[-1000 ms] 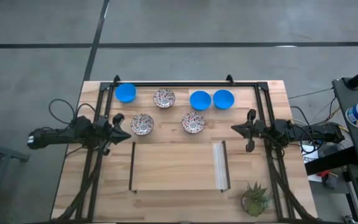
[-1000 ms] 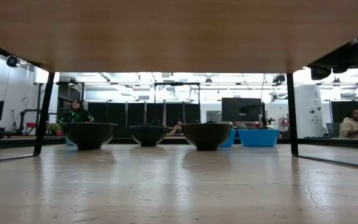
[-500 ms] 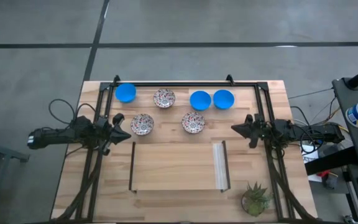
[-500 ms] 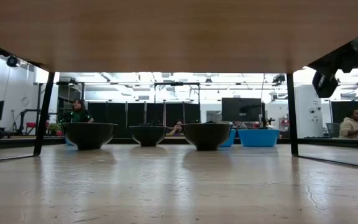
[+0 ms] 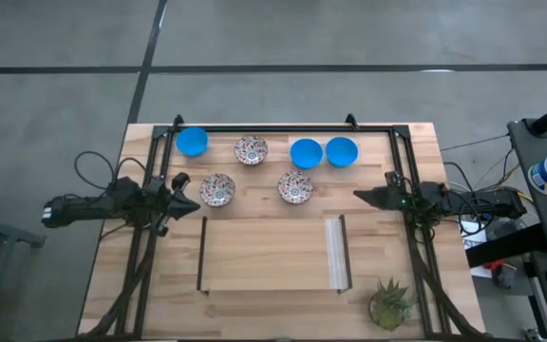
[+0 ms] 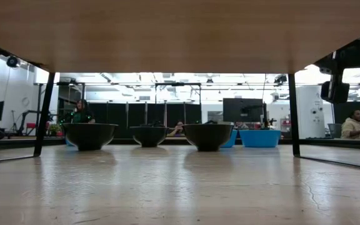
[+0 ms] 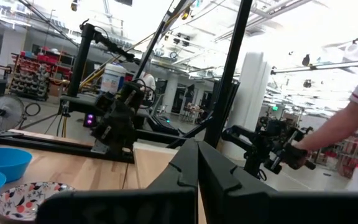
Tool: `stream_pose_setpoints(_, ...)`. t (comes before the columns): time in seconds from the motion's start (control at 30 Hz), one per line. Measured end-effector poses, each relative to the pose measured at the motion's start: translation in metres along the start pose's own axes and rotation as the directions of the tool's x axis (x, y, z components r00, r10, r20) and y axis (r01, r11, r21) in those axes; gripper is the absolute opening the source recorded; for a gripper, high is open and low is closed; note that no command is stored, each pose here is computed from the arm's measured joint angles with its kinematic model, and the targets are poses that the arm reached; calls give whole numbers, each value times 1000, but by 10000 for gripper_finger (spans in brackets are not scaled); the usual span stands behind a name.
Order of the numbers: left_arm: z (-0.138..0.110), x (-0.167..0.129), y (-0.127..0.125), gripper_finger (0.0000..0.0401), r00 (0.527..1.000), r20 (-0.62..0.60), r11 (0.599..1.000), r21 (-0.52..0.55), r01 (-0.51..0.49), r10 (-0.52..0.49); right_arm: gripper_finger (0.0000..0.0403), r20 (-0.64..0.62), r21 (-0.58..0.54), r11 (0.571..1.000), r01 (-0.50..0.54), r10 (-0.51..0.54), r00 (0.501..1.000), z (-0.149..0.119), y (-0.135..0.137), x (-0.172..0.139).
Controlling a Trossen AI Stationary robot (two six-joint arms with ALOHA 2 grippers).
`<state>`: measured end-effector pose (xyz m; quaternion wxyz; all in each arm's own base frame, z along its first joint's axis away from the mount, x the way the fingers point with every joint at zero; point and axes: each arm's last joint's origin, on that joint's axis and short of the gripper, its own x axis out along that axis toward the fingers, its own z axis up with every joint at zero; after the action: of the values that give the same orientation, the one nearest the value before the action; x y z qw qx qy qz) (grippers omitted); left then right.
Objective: Pick & Place Mini bowls
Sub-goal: Put the right white patterned bowl on the shelf
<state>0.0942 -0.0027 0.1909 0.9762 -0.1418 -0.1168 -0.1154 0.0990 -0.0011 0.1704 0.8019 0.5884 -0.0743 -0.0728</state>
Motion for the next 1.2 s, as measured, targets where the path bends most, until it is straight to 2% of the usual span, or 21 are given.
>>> stream_pose_setpoints(0.1,1,0,0,2,1000,7,1000,-21,3,-3,8,62,43,999,-22,20,998,3,3,0)
stream_pose_setpoints(0.2,2,0,-1,2,1000,19,999,-32,8,-7,8,112,5,998,-62,61,992,5,8,0)
stream_pose_setpoints(0.33,7,0,-3,2,997,71,988,-147,36,-26,8,180,85,995,-61,45,983,8,8,-1)
stream_pose_setpoints(0.4,11,-1,-3,2,994,111,969,-243,48,-21,8,196,116,991,-63,40,980,8,8,-1)
stream_pose_setpoints(0.5,15,-1,-2,2,988,145,915,-404,5,58,8,199,133,989,-69,42,979,8,9,-1)
stream_pose_setpoints(0.6,21,-1,-2,2,976,189,866,-500,-3,112,8,198,136,989,-65,37,980,8,8,0)
stream_pose_setpoints(0.77,21,-1,-1,2,972,192,837,-547,-9,136,8,181,149,989,-20,-8,983,6,4,3)
stream_pose_setpoints(1.03,22,-2,0,2,958,214,725,-688,9,191,8,155,187,981,55,-85,984,2,-3,9)
stream_pose_setpoints(1.2,22,-2,0,2,956,217,721,-692,7,199,8,146,201,977,73,-104,984,1,-3,12)
